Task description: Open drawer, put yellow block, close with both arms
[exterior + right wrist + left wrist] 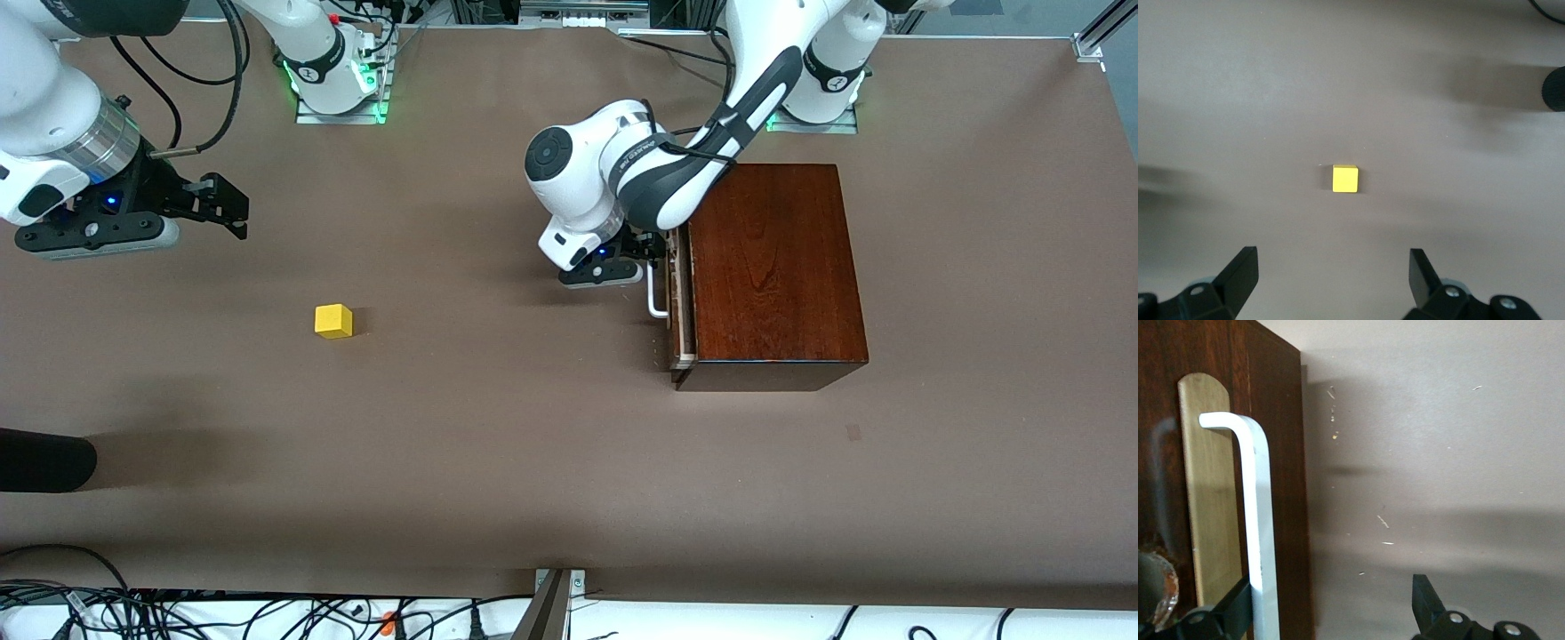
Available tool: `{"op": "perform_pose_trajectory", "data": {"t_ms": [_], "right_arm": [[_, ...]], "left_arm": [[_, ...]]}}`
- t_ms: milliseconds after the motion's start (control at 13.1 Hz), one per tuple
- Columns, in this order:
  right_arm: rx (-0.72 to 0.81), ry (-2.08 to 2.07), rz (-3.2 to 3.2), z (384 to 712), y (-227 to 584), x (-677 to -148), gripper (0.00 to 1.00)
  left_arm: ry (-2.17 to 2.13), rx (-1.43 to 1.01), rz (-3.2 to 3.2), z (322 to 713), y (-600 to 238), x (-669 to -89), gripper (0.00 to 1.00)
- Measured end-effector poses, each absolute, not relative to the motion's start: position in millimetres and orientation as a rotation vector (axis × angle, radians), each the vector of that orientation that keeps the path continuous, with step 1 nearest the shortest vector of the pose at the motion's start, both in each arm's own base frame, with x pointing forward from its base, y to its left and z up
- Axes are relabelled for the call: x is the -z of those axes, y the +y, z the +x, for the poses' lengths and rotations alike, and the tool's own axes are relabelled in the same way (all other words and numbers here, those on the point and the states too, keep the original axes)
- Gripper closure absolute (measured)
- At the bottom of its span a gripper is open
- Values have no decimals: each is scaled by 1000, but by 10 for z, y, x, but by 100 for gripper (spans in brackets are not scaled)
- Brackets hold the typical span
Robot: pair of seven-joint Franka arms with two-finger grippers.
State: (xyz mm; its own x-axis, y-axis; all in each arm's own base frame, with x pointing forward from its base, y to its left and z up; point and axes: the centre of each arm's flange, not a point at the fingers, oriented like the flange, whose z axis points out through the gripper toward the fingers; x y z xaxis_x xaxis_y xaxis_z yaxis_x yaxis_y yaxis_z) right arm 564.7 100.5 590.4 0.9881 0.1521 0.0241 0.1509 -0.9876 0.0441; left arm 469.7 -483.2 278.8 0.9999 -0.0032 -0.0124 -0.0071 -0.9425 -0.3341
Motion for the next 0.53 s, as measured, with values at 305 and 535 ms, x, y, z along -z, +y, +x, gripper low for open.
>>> {"op": "perform_pose_trajectory", "data": {"t_ms": [305,535], "right_arm": [[-42,236,3090,5647,1005,-5904,0],[-42,236,3090,5647,1005,-5904,0]], "left_arm": [[6,-4,-2814,4684,-5019,-2785,0],[10,15,-2841,4651,-5210,-2817,0]]}}
